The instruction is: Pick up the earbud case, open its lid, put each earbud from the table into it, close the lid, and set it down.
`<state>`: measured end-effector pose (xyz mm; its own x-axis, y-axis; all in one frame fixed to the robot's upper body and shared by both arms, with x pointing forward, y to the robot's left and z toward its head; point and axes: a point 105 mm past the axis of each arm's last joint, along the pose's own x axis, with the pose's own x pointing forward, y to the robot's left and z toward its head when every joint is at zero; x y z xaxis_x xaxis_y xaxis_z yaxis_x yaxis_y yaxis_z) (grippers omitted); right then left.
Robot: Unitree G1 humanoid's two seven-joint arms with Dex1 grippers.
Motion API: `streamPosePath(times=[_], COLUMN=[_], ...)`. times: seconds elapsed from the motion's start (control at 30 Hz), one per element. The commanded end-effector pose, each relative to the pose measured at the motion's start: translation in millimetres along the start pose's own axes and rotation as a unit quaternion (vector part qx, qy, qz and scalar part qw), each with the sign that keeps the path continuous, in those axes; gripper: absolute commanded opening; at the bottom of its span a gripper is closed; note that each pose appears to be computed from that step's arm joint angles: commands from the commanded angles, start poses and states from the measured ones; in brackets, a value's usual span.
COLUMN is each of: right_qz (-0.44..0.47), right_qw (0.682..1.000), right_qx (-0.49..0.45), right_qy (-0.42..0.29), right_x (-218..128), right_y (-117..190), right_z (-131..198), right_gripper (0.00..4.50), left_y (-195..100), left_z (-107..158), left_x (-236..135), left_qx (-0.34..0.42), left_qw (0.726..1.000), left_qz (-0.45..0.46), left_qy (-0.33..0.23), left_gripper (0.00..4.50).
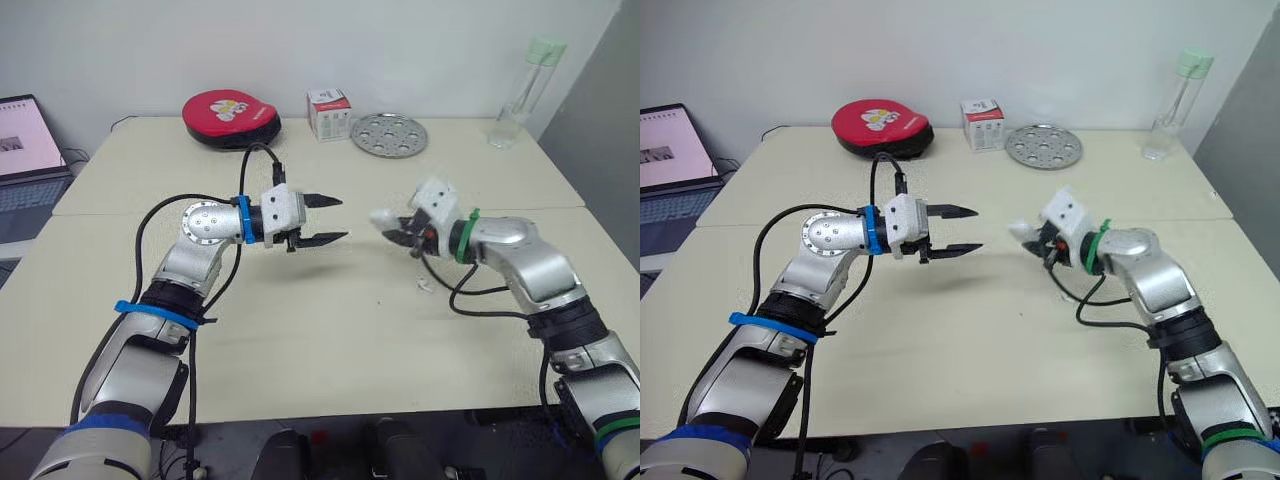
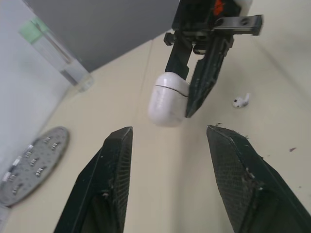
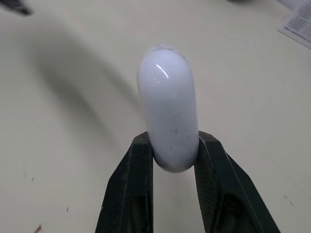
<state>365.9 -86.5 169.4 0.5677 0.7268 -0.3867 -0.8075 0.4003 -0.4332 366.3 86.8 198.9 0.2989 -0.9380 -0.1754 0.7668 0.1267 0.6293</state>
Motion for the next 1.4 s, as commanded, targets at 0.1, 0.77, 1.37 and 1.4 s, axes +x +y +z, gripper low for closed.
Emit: streamPosePath(times=[0.1,0.77,1.37,1.4], right_qz=[0.014,0.016,-0.021,-0.026], right_qw=[0.995,0.988,0.997,0.995], right_qx=[-0.103,-0.157,0.005,0.035], right_qy=[0.001,0.000,-0.072,-0.086], right_x=[7,16,-23,-26], right_y=[8,18,-9,-10], right_z=[24,43,40,41], right_gripper=[0.76,0.76,4.43,4.43], left_y=[3,2,5,4], left_z=[5,-1,-11,-10], left_x=[4,26,-1,-4], left_qx=[0.028,0.082,-0.275,-0.302], left_qw=[0.999,0.994,0.961,0.953], left_qz=[-0.025,-0.046,-0.011,-0.010], left_qy=[0.027,0.052,-0.017,-0.025], left_gripper=[2.60,1.06,0.77,0.77])
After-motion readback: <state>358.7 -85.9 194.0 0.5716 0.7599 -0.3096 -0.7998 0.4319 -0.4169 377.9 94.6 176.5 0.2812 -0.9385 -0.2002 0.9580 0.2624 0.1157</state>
